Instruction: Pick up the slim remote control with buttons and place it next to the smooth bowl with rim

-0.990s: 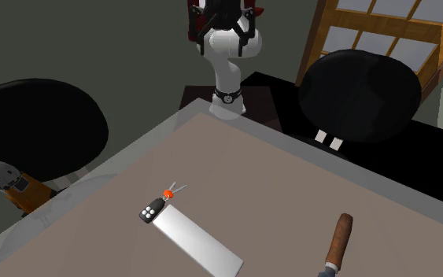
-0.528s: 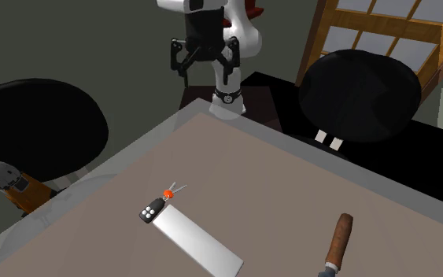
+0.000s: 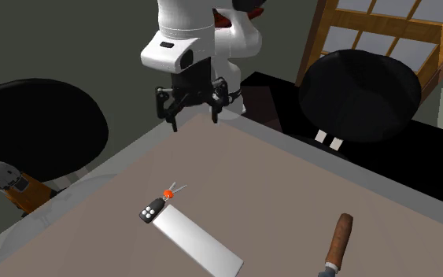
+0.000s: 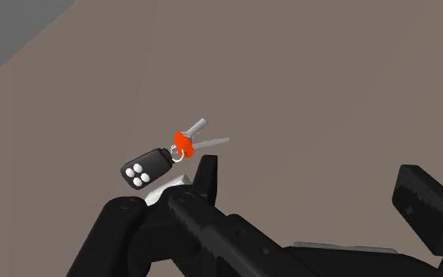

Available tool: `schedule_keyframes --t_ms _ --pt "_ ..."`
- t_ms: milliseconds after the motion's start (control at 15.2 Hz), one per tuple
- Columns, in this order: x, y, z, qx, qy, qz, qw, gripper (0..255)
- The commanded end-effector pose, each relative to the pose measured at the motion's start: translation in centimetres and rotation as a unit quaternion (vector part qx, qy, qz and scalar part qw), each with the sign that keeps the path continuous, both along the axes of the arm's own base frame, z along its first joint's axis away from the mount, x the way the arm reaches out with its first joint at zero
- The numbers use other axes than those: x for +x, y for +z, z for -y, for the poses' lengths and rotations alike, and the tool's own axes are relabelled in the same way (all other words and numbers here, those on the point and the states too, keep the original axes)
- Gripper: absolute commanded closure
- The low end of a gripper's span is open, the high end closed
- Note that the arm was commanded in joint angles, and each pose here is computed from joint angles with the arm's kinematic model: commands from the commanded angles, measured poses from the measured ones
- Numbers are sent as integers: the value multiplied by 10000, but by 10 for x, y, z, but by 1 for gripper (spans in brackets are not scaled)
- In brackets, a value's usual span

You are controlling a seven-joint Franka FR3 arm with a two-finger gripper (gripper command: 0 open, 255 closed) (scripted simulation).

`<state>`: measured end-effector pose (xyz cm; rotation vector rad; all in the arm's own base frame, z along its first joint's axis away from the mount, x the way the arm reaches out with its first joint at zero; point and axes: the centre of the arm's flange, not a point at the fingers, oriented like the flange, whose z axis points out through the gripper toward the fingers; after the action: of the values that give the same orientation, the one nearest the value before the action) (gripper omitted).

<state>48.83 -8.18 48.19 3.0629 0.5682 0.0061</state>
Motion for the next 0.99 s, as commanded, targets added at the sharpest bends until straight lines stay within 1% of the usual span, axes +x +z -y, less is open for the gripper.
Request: schedule_keyframes --t_ms 0,198,462,660,924 --pt "23 -14 5 0 246 3 9997 0" --pt "57 -34 8 6 596 1 9982 0" --pt "102 -60 9 15 1062 -2 9943 0" --pt "136 -80 7 22 1409 -5 9900 0" --pt "181 -107 0 31 1870 -8 9823 0"
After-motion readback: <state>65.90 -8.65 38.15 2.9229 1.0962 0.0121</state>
